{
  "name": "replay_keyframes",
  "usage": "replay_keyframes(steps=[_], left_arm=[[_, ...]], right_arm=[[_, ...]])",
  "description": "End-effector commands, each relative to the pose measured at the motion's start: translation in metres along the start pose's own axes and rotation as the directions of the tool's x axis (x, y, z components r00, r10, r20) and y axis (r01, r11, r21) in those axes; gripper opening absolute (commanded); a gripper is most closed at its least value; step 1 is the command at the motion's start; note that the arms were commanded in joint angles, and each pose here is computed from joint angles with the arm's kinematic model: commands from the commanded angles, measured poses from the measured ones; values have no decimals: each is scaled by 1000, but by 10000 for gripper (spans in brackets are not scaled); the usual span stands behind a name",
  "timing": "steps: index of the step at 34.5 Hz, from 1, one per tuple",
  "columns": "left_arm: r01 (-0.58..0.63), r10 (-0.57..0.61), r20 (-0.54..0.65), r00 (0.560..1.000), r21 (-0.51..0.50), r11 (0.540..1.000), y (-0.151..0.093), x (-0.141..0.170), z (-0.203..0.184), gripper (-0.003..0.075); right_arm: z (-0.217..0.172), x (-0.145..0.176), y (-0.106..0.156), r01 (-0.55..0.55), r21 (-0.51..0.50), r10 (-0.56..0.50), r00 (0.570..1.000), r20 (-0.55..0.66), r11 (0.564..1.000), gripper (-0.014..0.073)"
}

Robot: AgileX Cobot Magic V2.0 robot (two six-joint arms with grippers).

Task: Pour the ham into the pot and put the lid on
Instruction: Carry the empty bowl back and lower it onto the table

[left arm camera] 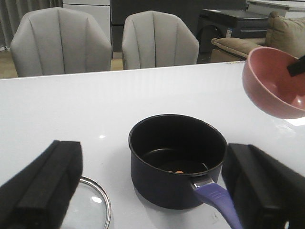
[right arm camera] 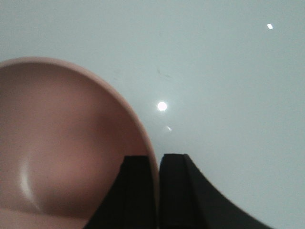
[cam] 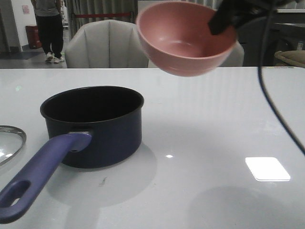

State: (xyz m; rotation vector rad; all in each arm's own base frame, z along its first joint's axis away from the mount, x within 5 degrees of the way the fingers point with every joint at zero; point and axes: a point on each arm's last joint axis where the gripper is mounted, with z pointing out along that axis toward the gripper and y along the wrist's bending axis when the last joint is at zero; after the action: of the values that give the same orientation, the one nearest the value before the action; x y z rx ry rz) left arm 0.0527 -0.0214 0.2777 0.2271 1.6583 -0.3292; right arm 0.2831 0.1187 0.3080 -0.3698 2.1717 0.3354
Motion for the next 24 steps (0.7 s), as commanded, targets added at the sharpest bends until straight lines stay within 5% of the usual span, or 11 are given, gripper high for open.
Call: replay_keyframes(steps=[1, 12, 24], left_arm=[[9, -10, 89, 996, 6, 1000, -1, -15, -2, 617], [9, -10, 89, 996, 6, 1000, -1, -15, -2, 617], [9, -10, 89, 996, 6, 1000, -1, -15, -2, 617]], right_arm=[[-15, -13, -20, -58, 44, 56, 998, 35, 997, 137], [20, 14, -74, -197, 160, 219, 966, -138, 967, 137], [70, 48, -88, -279, 185, 324, 902, -286, 942, 190]])
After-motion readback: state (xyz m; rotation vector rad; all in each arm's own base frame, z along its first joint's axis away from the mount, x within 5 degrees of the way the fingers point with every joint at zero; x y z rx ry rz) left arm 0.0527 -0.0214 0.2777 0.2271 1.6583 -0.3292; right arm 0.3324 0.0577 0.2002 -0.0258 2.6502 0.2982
